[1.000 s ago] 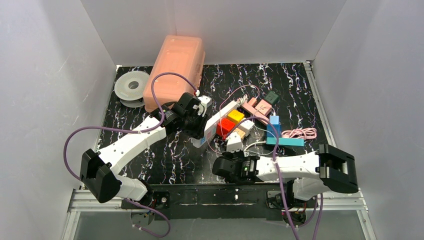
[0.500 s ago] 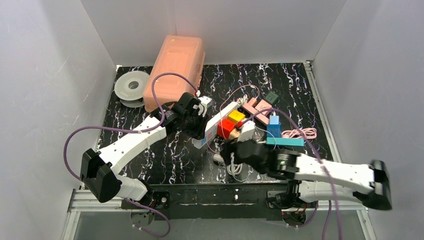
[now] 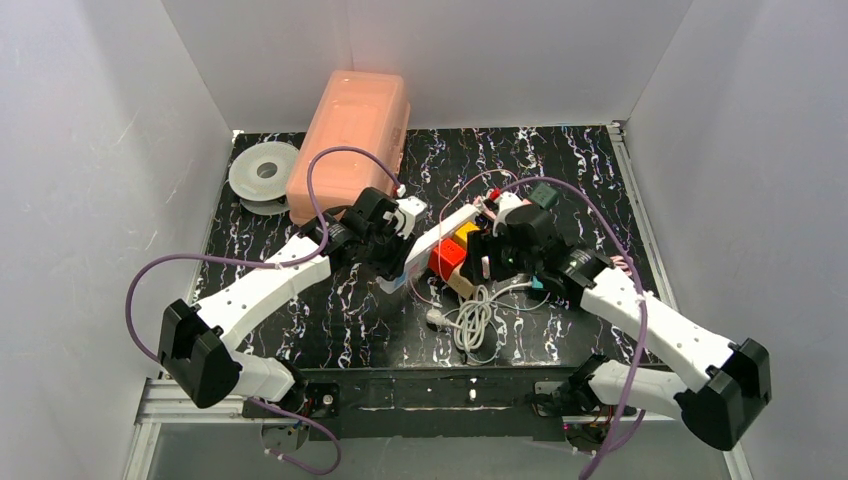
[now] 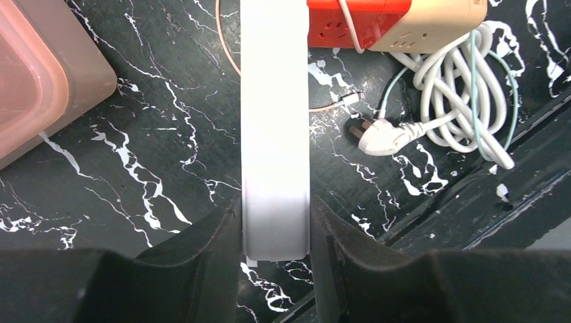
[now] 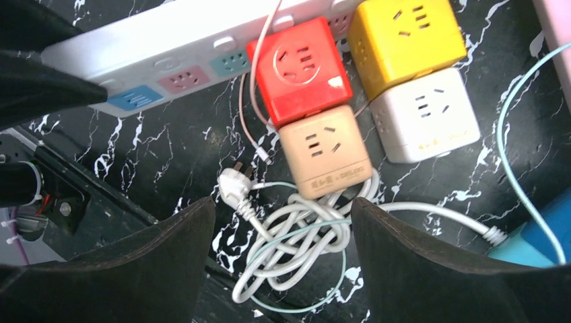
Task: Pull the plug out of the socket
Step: Place the plug at the corner of the board, then remove the plug from the socket.
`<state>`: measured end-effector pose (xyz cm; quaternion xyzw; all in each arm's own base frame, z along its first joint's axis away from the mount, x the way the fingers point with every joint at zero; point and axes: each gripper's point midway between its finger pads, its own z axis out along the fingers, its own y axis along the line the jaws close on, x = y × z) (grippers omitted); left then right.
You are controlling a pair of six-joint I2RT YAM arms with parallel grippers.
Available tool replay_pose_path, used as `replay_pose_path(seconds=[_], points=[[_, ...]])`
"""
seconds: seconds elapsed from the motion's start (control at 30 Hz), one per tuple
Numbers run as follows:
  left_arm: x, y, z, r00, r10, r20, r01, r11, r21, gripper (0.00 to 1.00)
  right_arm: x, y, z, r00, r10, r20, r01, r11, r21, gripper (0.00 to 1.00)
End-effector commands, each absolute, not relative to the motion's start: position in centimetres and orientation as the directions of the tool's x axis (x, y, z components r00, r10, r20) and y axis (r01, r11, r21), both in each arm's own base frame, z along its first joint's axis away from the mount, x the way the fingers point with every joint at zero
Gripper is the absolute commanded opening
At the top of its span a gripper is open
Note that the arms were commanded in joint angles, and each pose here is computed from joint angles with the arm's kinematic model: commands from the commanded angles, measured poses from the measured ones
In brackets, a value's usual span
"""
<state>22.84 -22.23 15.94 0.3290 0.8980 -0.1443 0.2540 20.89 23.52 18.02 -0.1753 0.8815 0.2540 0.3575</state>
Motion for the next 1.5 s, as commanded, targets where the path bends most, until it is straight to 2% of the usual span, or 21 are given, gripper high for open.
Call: replay_pose_path(seconds=[0.0, 0.23, 0.63, 1.07, 1.47], points=[[23.2, -22.7, 18.2, -0.576, 0.499, -0.648, 0.704, 0.706, -0.081, 0.0, 22.5, 25.2, 21.0, -0.63, -0.166, -0.759, -0.595, 0.731, 0.334, 0.82], [23.4, -22.9, 18.3, -0.555, 0.51, -0.657, 0.719, 0.692, -0.07, 0.0, 25.6, 26.8, 18.4, -0.633, -0.249, -0.733, -0.613, 0.739, 0.278, 0.81], [23.6, -23.7, 20.2, -0.543, 0.484, -0.686, 0.726, 0.681, -0.093, 0.0, 29.7, 27.8, 15.1, -0.651, -0.319, -0.689, -0.618, 0.75, 0.237, 0.73], [23.7, -24.0, 20.5, -0.542, 0.484, -0.687, 0.73, 0.676, -0.099, 0.0, 28.7, 27.9, 12.9, -0.668, -0.345, -0.66, -0.635, 0.727, 0.263, 0.72], [23.5, -24.4, 20.4, -0.572, 0.461, -0.678, 0.713, 0.688, -0.135, 0.0, 28.3, 28.6, 10.8, -0.668, -0.37, -0.646, -0.663, 0.691, 0.289, 0.77]])
